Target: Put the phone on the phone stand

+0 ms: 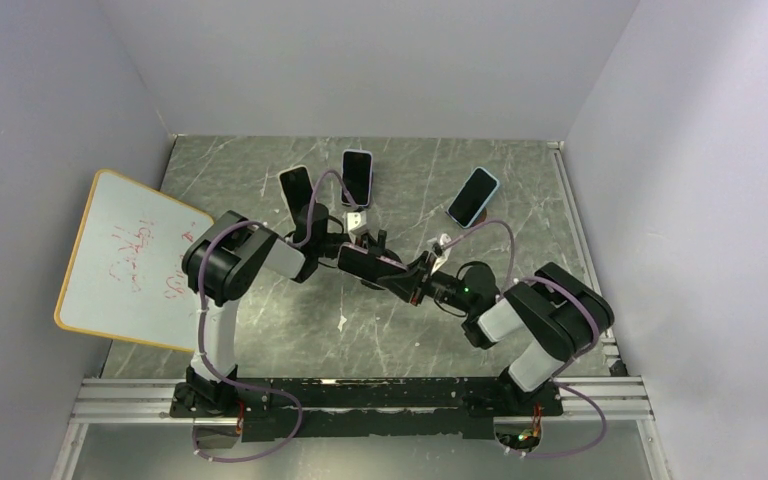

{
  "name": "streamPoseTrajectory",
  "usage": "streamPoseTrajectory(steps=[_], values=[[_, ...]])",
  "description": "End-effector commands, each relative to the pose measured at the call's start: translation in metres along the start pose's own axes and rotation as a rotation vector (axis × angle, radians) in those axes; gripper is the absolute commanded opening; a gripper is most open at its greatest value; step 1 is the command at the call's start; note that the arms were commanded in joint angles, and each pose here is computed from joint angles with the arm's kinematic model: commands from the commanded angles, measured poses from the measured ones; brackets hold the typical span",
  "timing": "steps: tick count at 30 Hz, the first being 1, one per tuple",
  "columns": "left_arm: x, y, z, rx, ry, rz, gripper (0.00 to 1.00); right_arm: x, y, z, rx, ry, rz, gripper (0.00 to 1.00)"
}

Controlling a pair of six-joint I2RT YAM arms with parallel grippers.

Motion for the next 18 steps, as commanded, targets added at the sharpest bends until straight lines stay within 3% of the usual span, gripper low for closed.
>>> streamPoseTrajectory(steps=[1, 7, 13, 18], values=[[-0.015, 0.008, -0.040, -0.265, 0.107, 0.107, 0.05, -0.001, -0.021, 0.006, -0.057, 0.019, -0.142, 0.00], [-0.014, 0.009, -0.038, -0.259, 0.107, 0.099, 0.05, 0.006, -0.035, 0.020, -0.064, 0.039, -0.165, 0.00], [-0.015, 0.006, -0.038, -0.248, 0.091, 0.086, 0.05, 0.014, -0.046, 0.024, -0.040, 0.071, -0.177, 0.56], [-0.017, 0.007, -0.035, -0.239, 0.074, 0.128, 0.05, 0.018, -0.058, 0.042, -0.054, 0.036, -0.221, 0.72]])
Point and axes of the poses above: each gripper's point midway between its finger pads, its own x axis out along the fingers, its own y axis along the line the jaws close on, z = x × y, the point moved 8 cm from there along -x, back along the fingers, and after that the axes turned 13 degrees about -x, right-handed, at the moved point
